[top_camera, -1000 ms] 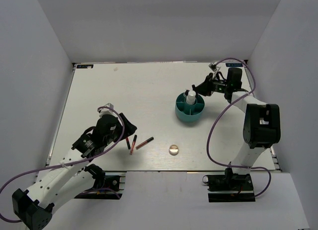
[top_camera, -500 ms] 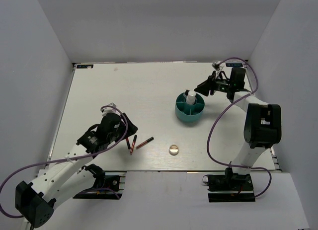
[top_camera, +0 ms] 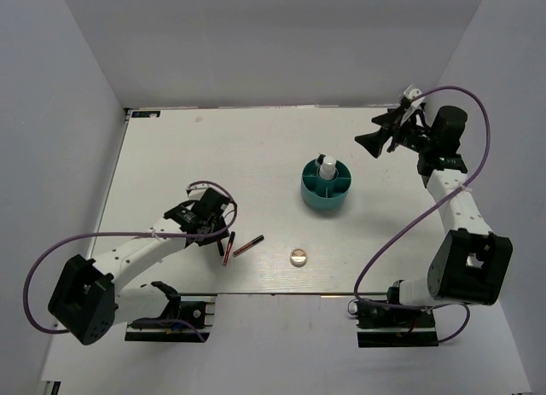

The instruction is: Organize the makeup

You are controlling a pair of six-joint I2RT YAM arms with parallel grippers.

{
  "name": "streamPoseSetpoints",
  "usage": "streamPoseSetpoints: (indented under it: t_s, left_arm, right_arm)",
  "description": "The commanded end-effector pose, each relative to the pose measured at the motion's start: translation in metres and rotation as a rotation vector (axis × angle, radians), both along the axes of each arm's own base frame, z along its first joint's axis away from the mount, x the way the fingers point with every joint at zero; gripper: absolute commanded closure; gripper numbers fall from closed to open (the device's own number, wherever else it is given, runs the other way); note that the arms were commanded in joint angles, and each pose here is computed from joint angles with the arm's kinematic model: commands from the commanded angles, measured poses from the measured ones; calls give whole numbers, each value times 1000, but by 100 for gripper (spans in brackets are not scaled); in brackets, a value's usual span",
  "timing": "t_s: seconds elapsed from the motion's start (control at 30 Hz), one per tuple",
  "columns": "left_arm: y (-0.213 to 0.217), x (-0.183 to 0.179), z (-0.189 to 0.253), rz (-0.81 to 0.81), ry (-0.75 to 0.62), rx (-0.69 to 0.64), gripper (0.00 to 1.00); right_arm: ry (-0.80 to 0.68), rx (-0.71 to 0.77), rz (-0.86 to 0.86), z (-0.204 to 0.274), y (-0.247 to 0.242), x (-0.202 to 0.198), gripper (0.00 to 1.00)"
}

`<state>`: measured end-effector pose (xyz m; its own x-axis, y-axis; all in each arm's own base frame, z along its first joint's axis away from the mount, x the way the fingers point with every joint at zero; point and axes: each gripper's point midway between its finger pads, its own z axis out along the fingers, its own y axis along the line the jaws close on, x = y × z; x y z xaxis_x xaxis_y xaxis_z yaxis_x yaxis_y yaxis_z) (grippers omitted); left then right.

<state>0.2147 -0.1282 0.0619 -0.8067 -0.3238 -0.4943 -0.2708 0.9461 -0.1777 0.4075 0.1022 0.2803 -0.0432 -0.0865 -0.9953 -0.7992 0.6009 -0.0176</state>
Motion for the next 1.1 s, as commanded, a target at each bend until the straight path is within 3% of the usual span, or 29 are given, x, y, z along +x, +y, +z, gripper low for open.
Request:
streamPoseSetpoints:
  t_s: [0.0, 0.1, 0.23, 0.3, 0.63, 0.93, 1.07]
  left_arm:
    - [16, 10, 11, 36, -27, 100, 48]
    - [21, 15, 6, 40, -17, 145, 48]
    - [20, 21, -13, 29, 50, 184, 51]
    - [19, 27, -15, 35, 65, 192, 54]
    - [13, 48, -26, -4, 164, 148, 51]
    - [9, 42, -46, -58, 266, 82, 49]
    - [8, 37, -53, -83, 308, 53, 58]
  right_arm:
    - [88, 48, -40, 1, -5, -6, 11]
    - [134, 69, 115, 5, 10, -29, 23]
    - [47, 48, 218, 14, 26, -60, 49]
    - [50, 27, 250, 11, 30, -71, 57]
    - [75, 9, 308, -1, 44, -99, 58]
    - [81, 14, 308, -5, 46, -104, 58]
    - [88, 25, 308, -6, 48, -107, 59]
